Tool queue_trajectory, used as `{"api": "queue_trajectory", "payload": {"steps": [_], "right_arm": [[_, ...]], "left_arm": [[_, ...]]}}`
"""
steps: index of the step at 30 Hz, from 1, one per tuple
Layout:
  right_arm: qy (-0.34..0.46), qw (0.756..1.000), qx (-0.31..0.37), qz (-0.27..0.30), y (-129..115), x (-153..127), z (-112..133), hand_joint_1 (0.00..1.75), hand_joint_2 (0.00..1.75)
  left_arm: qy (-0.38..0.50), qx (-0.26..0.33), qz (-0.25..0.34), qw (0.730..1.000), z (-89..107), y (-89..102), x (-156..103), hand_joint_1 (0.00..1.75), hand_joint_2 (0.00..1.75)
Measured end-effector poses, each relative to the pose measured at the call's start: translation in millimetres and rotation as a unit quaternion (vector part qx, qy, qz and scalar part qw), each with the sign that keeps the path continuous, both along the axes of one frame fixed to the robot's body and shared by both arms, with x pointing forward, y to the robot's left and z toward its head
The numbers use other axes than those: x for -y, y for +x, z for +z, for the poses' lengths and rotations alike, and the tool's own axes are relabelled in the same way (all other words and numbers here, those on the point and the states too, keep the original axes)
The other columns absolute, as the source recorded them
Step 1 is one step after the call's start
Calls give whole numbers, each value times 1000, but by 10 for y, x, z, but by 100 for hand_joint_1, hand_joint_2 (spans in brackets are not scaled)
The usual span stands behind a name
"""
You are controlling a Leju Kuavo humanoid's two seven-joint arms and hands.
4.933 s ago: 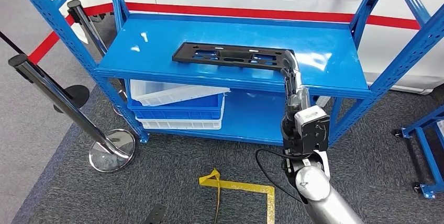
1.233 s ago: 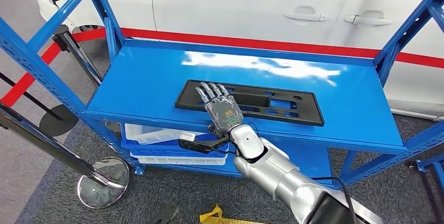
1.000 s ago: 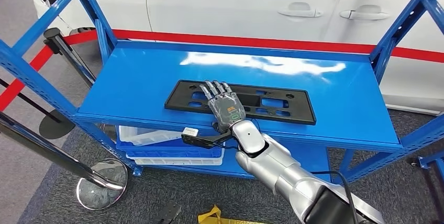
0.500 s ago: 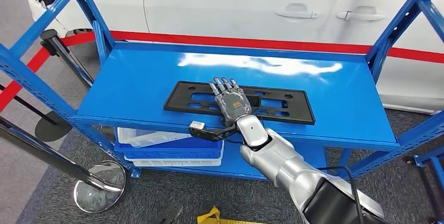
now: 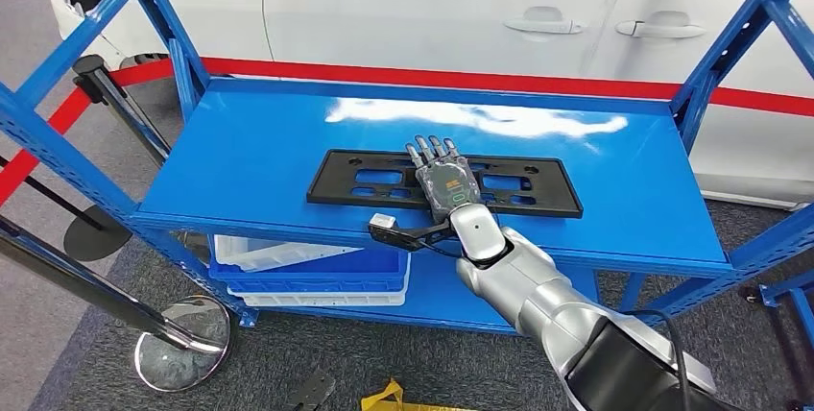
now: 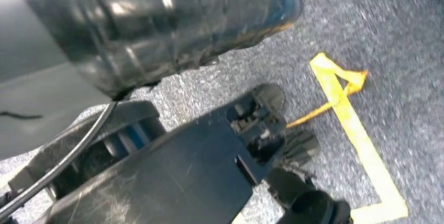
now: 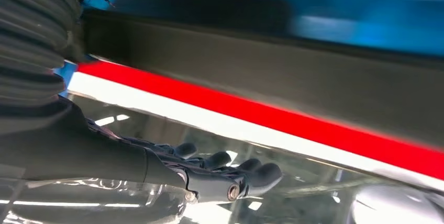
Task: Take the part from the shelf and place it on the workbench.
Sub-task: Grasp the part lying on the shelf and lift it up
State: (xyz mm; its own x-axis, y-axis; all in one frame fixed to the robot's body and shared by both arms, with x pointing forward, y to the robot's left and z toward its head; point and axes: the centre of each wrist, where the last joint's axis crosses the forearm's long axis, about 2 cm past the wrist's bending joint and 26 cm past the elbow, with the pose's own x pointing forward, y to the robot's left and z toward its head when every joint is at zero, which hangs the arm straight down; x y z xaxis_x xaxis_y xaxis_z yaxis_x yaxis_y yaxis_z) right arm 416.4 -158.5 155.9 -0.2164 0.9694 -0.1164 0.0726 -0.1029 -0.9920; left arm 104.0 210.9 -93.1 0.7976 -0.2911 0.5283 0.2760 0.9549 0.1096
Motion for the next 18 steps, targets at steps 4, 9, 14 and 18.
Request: {"api": "queue_trajectory", "payload": {"steps": [4, 9, 14, 18], "right_arm": [[-15, 1000, -1, -23, 36, 77, 10, 173, 175], [-34, 999, -15, -39, 36, 169, -53, 175, 175], [-63, 996, -46, -51, 63, 220, -53, 175, 175], [-89, 991, -83, -60, 84, 240, -46, 175, 175]], "left_arm": [[0, -1, 0, 1000, -4, -17, -1, 0, 0], [1, -1, 0, 1000, -13, -51, -6, 0, 0], [8, 12, 1, 1000, -13, -47, -16, 0, 0], [11, 16, 0, 1000, -16, -54, -28, 0, 0]]}}
